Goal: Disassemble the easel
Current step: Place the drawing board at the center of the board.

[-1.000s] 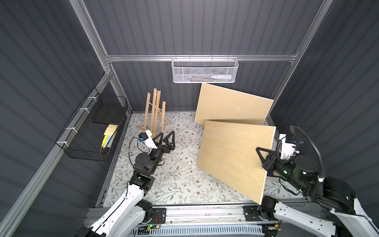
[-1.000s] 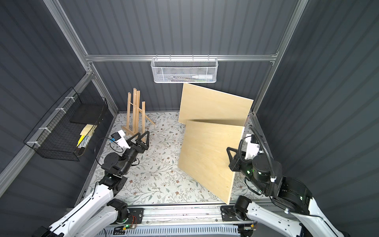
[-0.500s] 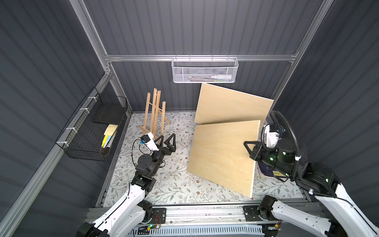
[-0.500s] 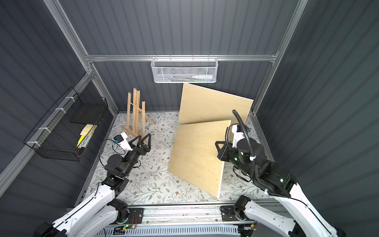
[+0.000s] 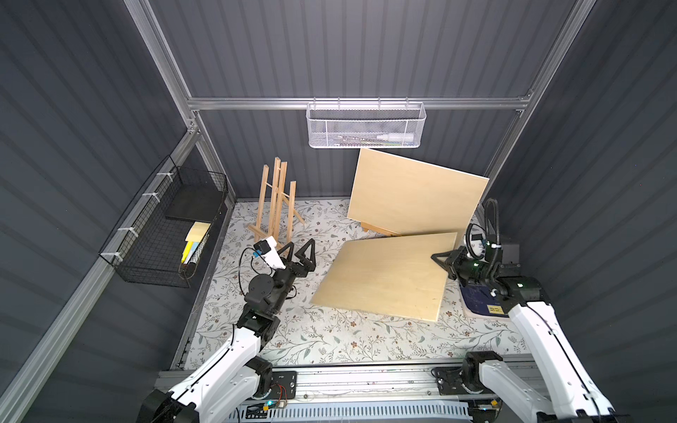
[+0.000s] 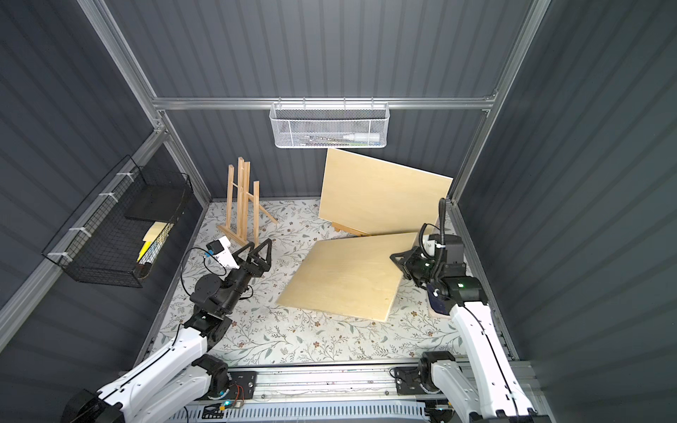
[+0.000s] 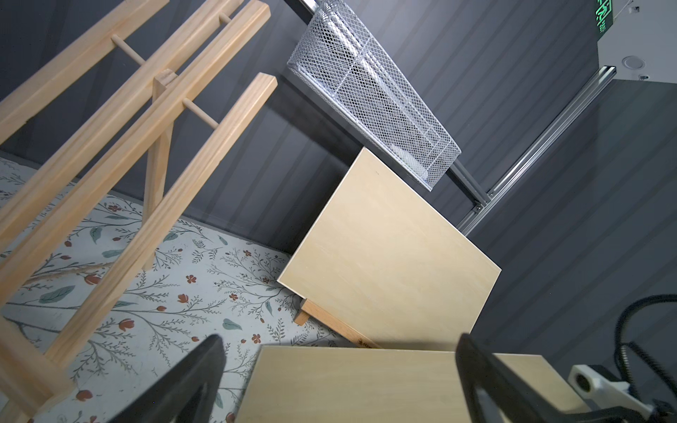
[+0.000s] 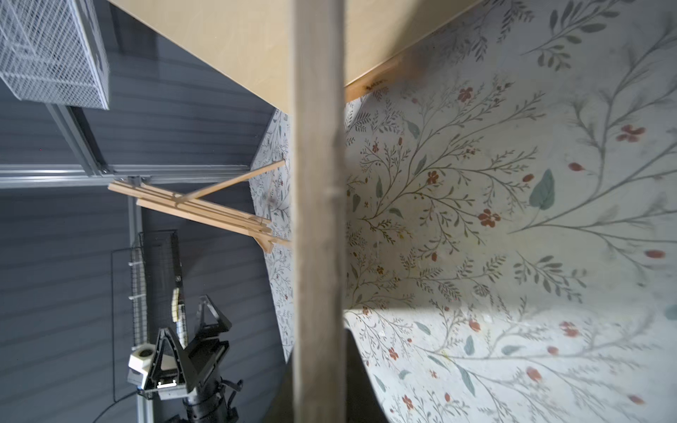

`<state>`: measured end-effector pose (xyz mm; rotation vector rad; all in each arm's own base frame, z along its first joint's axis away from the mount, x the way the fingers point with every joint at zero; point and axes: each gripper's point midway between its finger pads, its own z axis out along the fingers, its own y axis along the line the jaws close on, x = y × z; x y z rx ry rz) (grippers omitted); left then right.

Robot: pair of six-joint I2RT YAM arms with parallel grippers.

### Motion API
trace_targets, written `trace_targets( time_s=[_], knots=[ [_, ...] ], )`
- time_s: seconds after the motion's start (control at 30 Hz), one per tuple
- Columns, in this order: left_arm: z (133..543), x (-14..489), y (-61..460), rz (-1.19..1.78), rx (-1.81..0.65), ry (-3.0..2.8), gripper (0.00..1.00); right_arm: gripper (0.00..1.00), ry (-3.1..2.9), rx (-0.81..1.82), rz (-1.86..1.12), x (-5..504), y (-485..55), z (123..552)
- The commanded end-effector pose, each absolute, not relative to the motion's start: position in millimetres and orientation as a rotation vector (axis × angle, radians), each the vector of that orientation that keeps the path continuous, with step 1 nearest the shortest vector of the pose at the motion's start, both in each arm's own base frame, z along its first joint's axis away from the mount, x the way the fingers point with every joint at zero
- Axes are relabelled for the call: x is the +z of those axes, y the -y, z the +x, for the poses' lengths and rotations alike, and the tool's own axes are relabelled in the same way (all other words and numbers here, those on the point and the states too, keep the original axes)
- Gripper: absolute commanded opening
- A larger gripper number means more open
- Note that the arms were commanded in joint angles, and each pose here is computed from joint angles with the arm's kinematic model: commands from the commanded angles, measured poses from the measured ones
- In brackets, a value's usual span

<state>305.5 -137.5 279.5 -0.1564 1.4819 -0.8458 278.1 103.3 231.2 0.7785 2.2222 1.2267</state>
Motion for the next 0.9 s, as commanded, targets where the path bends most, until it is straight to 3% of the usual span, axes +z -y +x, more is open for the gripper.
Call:
trace_targets(
  time_s=[0.0, 0.43, 0.87],
  knots=[
    [304, 279, 137, -0.148, -0.837, -1.466, 0.99, 0.00, -2.038, 1.616, 0.510, 291, -133, 274],
    [305, 275, 132, -0.183, -0.823, -1.471, 1.00, 0.00, -2.155, 1.677, 0.528, 243, -141, 245],
    [306, 267, 113, -0.294, -0.769, -1.471, 1.00, 0.00, -2.330, 1.653, 0.436, 197, -174, 252]
  ],
)
